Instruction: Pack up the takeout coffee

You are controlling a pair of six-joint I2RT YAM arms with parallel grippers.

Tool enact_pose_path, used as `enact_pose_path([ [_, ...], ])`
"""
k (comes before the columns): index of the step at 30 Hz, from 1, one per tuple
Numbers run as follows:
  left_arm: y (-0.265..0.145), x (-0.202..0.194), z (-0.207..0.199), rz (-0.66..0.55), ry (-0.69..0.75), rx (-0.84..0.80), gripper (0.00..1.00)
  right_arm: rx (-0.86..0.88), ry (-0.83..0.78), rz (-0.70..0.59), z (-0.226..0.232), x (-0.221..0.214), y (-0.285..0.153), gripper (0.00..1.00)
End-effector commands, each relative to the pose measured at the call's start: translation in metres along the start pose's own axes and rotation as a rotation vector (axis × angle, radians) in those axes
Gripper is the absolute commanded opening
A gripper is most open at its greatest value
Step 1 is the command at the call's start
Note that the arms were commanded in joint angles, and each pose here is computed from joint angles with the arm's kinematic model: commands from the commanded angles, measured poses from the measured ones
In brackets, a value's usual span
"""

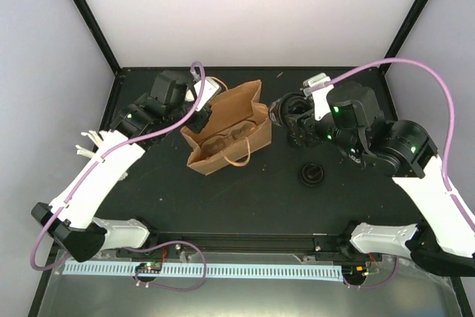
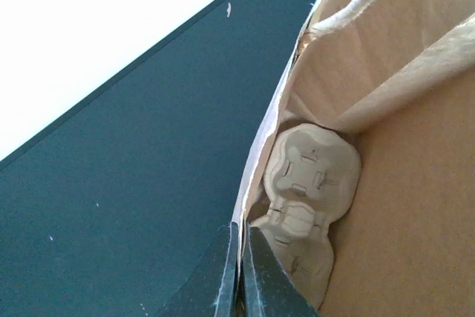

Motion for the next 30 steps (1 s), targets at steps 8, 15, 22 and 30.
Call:
enact_pose_path([
  [8, -0.014, 0.02, 0.0, -0.071, 0.055, 0.047, 0.02, 0.243, -0.066, -0.145, 0.02, 0.033, -0.011, 0.68],
  [15, -0.017, 0.024, 0.001, -0.084, 0.071, 0.053, 0.02, 0.321, -0.13, -0.138, 0.05, 0.034, 0.022, 0.67],
  [22, -0.013, 0.021, 0.001, -0.07, 0.073, 0.057, 0.02, 0.24, -0.207, -0.024, 0.084, 0.006, 0.069, 0.66],
  [30, -0.012, 0.017, -0.002, -0.08, 0.085, 0.034, 0.02, 0.216, -0.251, 0.159, 0.102, -0.04, 0.097, 0.65],
])
Point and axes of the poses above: each gripper's point midway between its finger pads, its own y axis out along the fingers, its own z axis along the line the jaws close on, x = y × z, the point moved 9 cm from there along -y, back along the fingers, and after that the axes turned 4 degrees about -y, right-handed, at the moved point
